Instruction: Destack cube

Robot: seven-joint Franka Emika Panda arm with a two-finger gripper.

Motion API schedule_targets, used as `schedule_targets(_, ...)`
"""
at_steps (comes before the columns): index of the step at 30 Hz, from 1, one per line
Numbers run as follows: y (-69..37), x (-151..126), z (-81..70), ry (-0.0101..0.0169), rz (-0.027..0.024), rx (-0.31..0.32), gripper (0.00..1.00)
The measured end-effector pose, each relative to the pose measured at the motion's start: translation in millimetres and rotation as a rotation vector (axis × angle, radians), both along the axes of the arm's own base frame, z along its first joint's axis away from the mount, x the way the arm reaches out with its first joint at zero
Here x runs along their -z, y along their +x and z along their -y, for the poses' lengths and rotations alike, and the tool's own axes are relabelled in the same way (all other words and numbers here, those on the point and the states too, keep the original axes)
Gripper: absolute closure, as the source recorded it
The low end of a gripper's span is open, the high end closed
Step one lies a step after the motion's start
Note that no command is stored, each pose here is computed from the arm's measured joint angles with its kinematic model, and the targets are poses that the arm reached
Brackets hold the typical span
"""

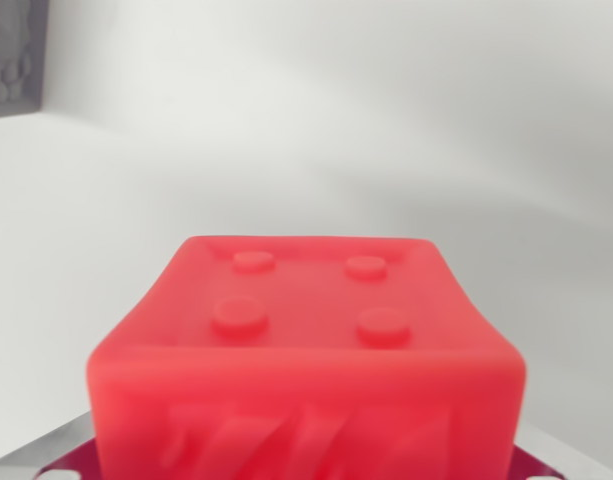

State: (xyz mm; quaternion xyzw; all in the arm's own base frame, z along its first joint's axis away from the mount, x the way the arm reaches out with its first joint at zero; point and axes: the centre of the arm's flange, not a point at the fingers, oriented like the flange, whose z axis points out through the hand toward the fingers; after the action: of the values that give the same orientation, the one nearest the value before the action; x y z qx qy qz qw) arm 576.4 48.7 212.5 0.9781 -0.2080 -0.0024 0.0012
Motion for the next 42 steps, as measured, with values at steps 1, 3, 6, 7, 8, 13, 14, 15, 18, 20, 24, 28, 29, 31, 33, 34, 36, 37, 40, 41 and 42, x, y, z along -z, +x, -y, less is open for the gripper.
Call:
schedule_targets(1, -0.2, 0, 1.1, 0.0000, -0.0001, -0.002, 1.00)
schedule_targets(3, -1.0, 1, 5.7, 0.0000, -0.0007, -0.007, 1.00)
schedule_targets(6, -2.0, 1, 11.8, 0.0001, -0.0010, -0.015, 1.00)
schedule_targets(7, -2.3, 2, 13.8, 0.0001, -0.0009, -0.018, 1.00)
schedule_targets(8, -2.5, 2, 15.7, 0.0002, -0.0008, -0.021, 1.00)
schedule_targets(13, -4.5, 3, 25.3, 0.0003, -0.0010, -0.032, 1.00)
schedule_targets(14, -4.9, 4, 27.4, 0.0004, -0.0011, -0.035, 1.00)
schedule_targets(15, -5.1, 4, 28.6, 0.0004, -0.0009, -0.037, 1.00)
schedule_targets(18, -6.2, 5, 35.1, 0.0005, -0.0003, -0.044, 1.00)
schedule_targets(20, -7.0, 5, 39.2, 0.0006, -0.0005, -0.050, 1.00)
schedule_targets(24, -7.9, 5, 46.1, 0.0007, -0.0004, -0.059, 1.00)
schedule_targets(28, -9.4, 7, 54.8, 0.0008, -0.0005, -0.070, 1.00)
schedule_targets(29, -9.7, 7, 55.9, 0.0009, -0.0007, -0.071, 1.00)
schedule_targets(31, -10.7, 8, 60.0, 0.0010, -0.0010, -0.076, 1.00)
schedule_targets(33, -11.4, 8, 63.5, 0.0011, -0.0010, -0.080, 1.00)
schedule_targets(34, -11.7, 8, 65.6, 0.0011, -0.0009, -0.083, 1.00)
schedule_targets(36, -12.4, 9, 69.7, 0.0012, -0.0010, -0.089, 1.00)
schedule_targets(37, -12.8, 9, 71.7, 0.0012, -0.0010, -0.091, 1.00)
schedule_targets(40, -13.8, 9, 76.6, 0.0013, -0.0012, -0.097, 1.00)
schedule_targets(41, -14.2, 9, 78.6, 0.0014, -0.0012, -0.100, 1.00)
schedule_targets(42, -14.6, 10, 80.7, 0.0014, -0.0013, -0.103, 1.00)
